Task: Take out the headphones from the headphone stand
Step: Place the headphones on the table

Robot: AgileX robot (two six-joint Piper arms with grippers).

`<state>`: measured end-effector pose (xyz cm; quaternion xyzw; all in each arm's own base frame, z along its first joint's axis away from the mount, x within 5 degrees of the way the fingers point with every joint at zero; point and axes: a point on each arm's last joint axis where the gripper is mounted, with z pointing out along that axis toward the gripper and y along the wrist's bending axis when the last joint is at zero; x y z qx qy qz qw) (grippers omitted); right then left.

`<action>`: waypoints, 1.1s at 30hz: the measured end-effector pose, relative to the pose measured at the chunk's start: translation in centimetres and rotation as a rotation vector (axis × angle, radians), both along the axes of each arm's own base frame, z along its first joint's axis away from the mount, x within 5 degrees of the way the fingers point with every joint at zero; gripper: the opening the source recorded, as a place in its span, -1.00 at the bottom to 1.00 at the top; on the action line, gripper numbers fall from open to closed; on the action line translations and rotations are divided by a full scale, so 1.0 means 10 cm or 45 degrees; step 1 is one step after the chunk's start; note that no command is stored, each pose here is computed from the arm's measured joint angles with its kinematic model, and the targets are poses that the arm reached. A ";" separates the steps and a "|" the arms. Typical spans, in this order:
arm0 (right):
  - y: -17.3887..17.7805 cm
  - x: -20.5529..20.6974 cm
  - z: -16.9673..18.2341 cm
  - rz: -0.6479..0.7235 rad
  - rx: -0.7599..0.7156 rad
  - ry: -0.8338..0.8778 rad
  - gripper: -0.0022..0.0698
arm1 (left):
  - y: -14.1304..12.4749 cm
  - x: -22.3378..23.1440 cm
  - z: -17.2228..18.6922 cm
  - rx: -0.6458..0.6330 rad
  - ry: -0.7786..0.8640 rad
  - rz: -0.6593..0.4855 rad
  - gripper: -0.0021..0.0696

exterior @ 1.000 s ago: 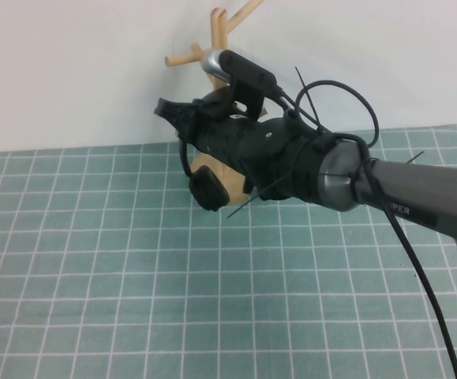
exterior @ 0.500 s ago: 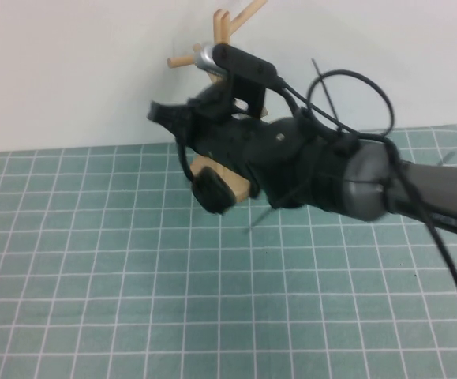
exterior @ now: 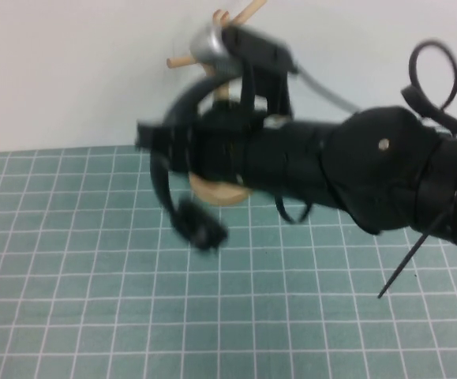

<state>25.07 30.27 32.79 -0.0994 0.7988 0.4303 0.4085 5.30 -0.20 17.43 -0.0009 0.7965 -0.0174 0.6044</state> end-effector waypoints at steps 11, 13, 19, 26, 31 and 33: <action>-0.27 0.14 -0.82 0.079 -0.299 0.696 -0.78 | 0.00 0.00 0.00 0.000 0.000 0.000 -0.95; -0.28 0.25 -0.96 0.051 -0.343 0.753 -0.78 | 0.00 0.00 0.00 0.000 0.000 0.000 -0.95; -0.13 0.52 -1.37 0.073 -0.455 0.926 -0.78 | 0.00 0.00 0.00 0.000 0.000 0.000 -0.95; 0.00 0.91 -1.55 -0.002 -0.514 0.978 -0.78 | 0.00 0.00 0.00 0.000 0.000 0.000 -0.95; 0.02 1.09 -1.62 -0.092 -0.563 0.962 -0.74 | 0.00 0.00 0.00 0.000 0.000 0.000 -0.95; 0.01 1.14 -1.63 -0.100 -0.595 0.927 -0.65 | 0.00 0.00 0.00 0.000 0.000 0.000 -0.95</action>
